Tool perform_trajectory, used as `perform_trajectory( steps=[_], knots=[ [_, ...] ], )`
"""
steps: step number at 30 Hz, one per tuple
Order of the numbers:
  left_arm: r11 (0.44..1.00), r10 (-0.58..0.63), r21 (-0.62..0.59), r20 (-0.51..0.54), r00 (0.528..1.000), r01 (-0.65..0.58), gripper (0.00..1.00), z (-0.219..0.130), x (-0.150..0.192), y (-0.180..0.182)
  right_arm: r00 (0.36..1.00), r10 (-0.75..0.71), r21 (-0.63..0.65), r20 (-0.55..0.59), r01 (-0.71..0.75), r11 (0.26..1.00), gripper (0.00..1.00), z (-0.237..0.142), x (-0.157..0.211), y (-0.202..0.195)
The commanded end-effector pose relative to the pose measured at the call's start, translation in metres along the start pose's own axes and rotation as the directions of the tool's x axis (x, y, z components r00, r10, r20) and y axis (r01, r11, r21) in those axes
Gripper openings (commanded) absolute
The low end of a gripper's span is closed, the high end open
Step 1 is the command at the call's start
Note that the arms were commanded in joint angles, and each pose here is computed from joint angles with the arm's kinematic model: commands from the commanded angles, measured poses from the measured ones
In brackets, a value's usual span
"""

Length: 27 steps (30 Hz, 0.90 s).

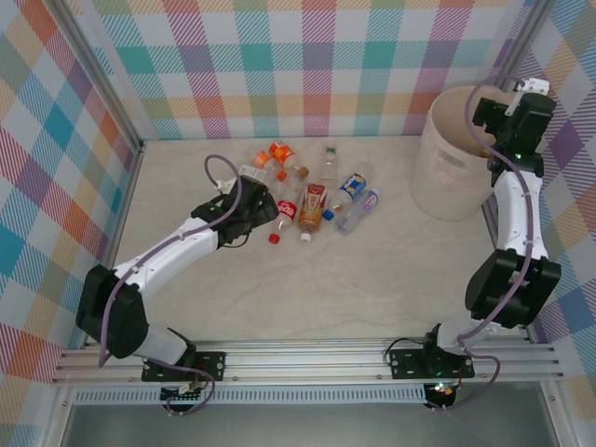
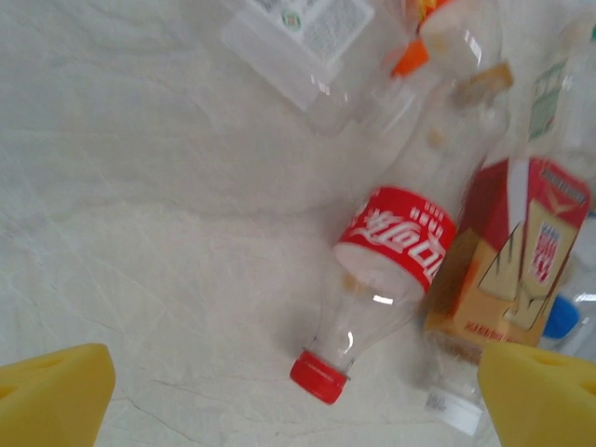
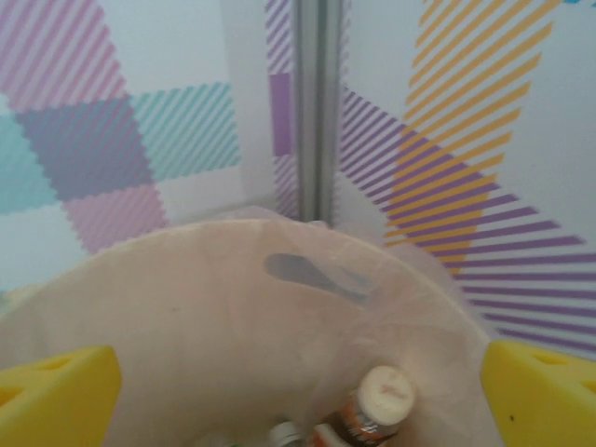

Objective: Put the plastic bottles in the bin

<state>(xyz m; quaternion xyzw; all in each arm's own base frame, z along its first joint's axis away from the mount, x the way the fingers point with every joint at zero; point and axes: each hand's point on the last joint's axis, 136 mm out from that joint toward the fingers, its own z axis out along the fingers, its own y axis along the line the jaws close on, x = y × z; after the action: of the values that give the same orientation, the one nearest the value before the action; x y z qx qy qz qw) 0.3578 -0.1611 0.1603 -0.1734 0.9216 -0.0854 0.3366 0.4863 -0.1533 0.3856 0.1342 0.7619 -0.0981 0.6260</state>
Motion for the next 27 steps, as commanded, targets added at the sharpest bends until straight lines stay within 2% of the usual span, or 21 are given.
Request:
perform_trajectory(
  steps=[1, 7, 14, 23, 27],
  knots=[
    [0.995, 0.085, 0.063, -0.072, 0.994, -0.080, 1.00, 0.012, 0.006, -0.019, 0.996, 0.090, -0.155, -0.012, -0.090, 0.984, 1.00, -0.027, -0.014, 0.027],
    [0.966, 0.258, 0.022, -0.132, 0.957, -0.257, 1.00, 0.044, 0.014, -0.024, 0.981, 0.184, -0.328, -0.067, -0.196, 0.924, 1.00, -0.066, -0.013, 0.061],
    [0.919, 0.394, 0.037, -0.160, 0.905, -0.393, 1.00, 0.072, 0.016, -0.038, 0.950, 0.272, -0.440, -0.151, -0.311, 0.842, 1.00, -0.111, 0.007, 0.089],
    [0.858, 0.512, 0.063, -0.191, 0.838, -0.510, 0.88, 0.110, 0.016, -0.059, 0.893, 0.307, -0.532, -0.330, -0.445, 0.720, 1.00, -0.163, 0.052, 0.125],
    [0.850, 0.524, 0.067, -0.207, 0.826, -0.522, 0.84, 0.123, 0.019, -0.063, 0.873, 0.305, -0.555, -0.381, -0.479, 0.680, 1.00, -0.182, 0.065, 0.139]
  ],
)
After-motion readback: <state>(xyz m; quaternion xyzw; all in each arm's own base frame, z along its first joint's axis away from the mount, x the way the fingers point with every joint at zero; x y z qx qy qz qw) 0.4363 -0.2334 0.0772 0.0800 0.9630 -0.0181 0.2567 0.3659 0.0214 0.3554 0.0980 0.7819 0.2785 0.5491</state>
